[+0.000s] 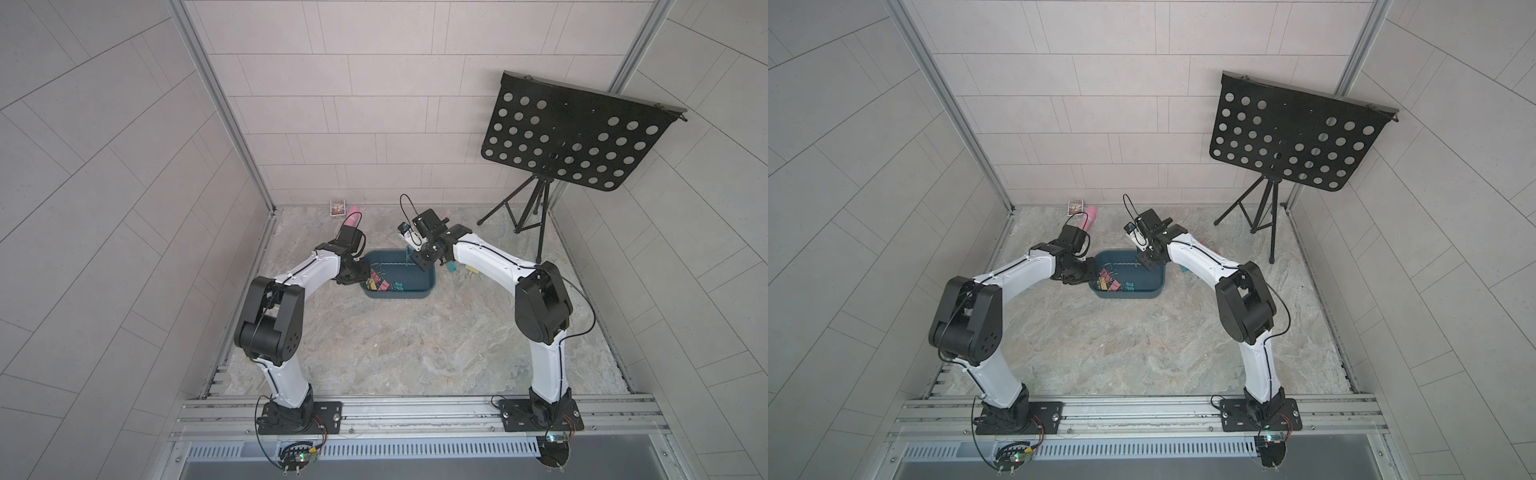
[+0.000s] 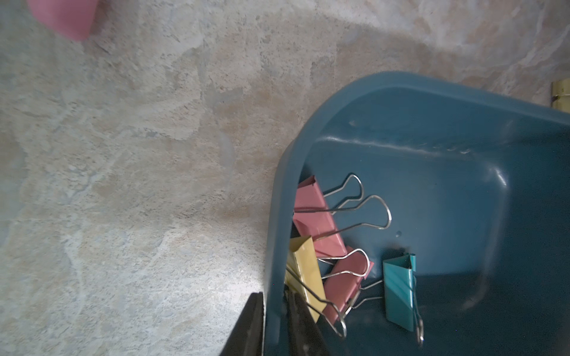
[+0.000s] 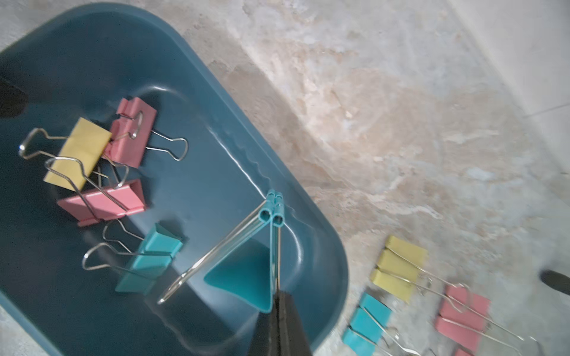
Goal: Take out the binder clips from the storage box
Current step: Pick up the binder clip from the storage box, then place the binder clip at the center of the board.
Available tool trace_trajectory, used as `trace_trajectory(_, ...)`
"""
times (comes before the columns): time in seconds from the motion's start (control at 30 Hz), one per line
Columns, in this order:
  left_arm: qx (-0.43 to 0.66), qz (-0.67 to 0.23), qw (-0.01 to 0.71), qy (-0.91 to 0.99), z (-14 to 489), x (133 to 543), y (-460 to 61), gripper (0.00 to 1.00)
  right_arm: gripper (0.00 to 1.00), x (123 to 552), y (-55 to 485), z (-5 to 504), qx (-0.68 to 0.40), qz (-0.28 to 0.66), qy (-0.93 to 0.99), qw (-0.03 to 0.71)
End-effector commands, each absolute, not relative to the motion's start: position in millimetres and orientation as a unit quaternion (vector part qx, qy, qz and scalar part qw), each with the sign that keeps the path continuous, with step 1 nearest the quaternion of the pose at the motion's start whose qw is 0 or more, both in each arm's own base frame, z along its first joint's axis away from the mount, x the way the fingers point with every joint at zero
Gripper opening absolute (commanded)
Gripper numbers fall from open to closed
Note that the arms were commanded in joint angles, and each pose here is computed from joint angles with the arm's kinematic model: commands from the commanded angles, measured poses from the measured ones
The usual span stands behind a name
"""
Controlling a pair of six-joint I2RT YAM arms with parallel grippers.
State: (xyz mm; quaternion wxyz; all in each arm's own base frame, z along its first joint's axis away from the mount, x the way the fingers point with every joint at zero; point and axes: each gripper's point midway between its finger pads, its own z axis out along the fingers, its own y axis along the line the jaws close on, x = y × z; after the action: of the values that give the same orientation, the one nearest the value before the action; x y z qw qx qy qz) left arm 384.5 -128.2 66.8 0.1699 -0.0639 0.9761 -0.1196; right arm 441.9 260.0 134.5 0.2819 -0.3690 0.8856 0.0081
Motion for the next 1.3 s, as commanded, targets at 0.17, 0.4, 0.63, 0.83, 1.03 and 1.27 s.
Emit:
trace_trajectory(0.17, -0.062, -0.108, 0.179, 0.976, 77, 383, -120, 0.24, 0.0, 429, 180, 179, -0.348, -0.123, 0.889, 0.271)
trace_trajectory(0.4, -0.059, -0.109, 0.188, 0.974, 83, 384, -121, 0.24, 0.0, 414, 132, 185, -0.332, -0.194, 0.893, 0.233)
trace_trajectory(0.63, -0.058, -0.118, 0.189, 0.973, 83, 385, -124, 0.24, 0.0, 393, 84, 170, -0.326, -0.27, 0.892, 0.159)
trace_trajectory(0.83, -0.054, -0.125, 0.19, 0.972, 87, 386, -127, 0.24, 0.0, 381, 52, 162, -0.313, -0.316, 0.888, 0.116)
trace_trajectory(1.03, -0.052, -0.131, 0.194, 0.971, 89, 386, -128, 0.24, 0.0, 381, 31, 151, -0.303, -0.339, 0.888, 0.071)
trace_trajectory(1.27, -0.051, -0.132, 0.196, 0.97, 90, 387, -129, 0.24, 0.0, 388, 14, 129, -0.287, -0.344, 0.894, 0.026)
